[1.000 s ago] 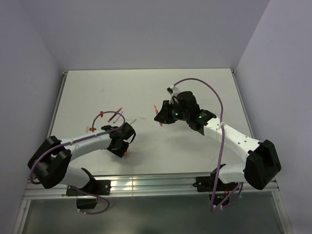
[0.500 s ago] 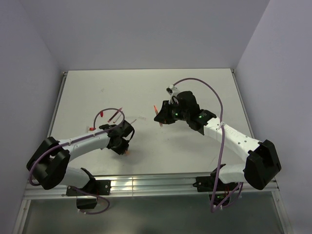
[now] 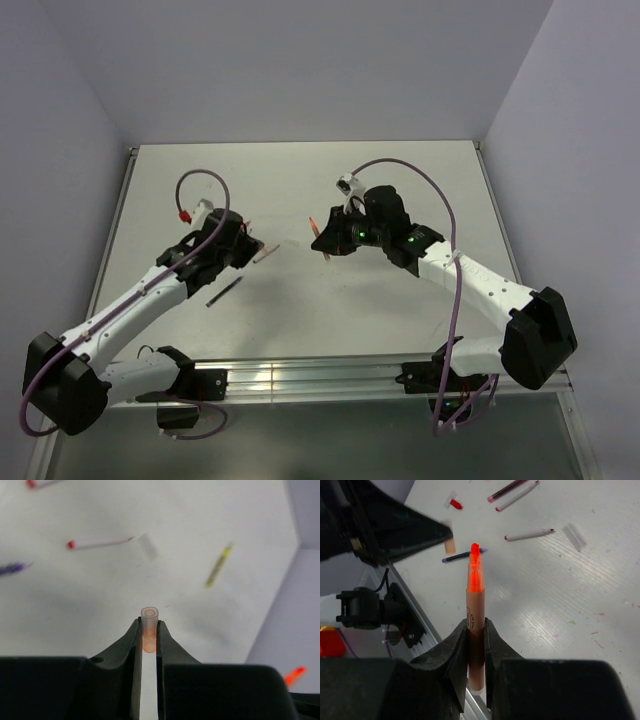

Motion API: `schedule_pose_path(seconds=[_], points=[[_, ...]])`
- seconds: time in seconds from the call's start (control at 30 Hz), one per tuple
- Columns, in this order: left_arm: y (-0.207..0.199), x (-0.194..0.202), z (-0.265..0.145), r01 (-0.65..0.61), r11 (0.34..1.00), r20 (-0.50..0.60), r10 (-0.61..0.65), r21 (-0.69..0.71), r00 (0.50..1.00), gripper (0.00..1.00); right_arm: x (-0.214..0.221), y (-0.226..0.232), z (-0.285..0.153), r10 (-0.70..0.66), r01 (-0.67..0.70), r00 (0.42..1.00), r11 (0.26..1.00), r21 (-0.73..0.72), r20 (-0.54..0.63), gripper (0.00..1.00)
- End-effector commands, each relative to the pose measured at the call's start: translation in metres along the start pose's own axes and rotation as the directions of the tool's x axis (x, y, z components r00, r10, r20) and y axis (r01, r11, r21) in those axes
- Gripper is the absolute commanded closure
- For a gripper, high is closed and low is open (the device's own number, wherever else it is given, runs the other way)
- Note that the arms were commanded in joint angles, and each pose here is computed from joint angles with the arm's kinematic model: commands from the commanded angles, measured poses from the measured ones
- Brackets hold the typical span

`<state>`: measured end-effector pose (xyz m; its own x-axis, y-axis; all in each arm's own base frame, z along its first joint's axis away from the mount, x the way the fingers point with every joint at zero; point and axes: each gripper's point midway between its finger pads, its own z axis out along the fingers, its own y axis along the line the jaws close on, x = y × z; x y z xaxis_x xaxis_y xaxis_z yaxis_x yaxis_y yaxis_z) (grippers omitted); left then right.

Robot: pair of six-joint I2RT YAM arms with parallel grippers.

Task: Insert the pens into the pen caps
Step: Insert the pen cap onto the pen.

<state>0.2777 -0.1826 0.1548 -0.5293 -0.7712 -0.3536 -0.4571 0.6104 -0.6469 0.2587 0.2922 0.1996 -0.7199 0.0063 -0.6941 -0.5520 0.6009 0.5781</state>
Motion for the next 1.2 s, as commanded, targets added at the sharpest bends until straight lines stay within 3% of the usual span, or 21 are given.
schedule_pose_path(seconds=[0.0,0.23,0.43,0.57,0.73,0.9,1.17], points=[[-0.094,-0.047,-0.034,-0.172,0.924,0.171,0.119,0.342,0.978,1.00,-0.022,0.038,-0.013,-0.099,0.109,0.992,0.983,-0.150,0.078,1.00],[-0.172,-0.071,-0.096,-0.398,0.679,0.370,0.196,0.617,0.908,1.00,-0.016,0.069,-0.017,-0.163,0.180,0.983,0.944,-0.278,0.081,1.00],[-0.198,-0.060,-0.126,-0.459,0.499,0.395,0.235,0.735,0.888,1.00,-0.017,0.083,-0.013,-0.182,0.196,0.981,0.930,-0.311,0.075,1.00],[-0.202,-0.049,-0.136,-0.451,0.421,0.380,0.244,0.787,0.892,1.00,-0.027,0.084,-0.014,-0.190,0.214,0.976,0.932,-0.293,0.108,1.00],[-0.199,-0.037,-0.136,-0.429,0.388,0.344,0.271,0.816,0.899,1.00,-0.032,0.083,-0.013,-0.201,0.228,0.972,0.934,-0.274,0.123,1.00],[-0.191,-0.032,-0.121,-0.419,0.424,0.320,0.288,0.803,0.903,1.00,-0.040,0.082,-0.021,-0.218,0.255,0.961,0.937,-0.241,0.168,1.00],[-0.190,-0.022,-0.108,-0.397,0.427,0.276,0.319,0.813,0.907,1.00,-0.049,0.080,-0.029,-0.228,0.271,0.950,0.940,-0.206,0.211,1.00]])
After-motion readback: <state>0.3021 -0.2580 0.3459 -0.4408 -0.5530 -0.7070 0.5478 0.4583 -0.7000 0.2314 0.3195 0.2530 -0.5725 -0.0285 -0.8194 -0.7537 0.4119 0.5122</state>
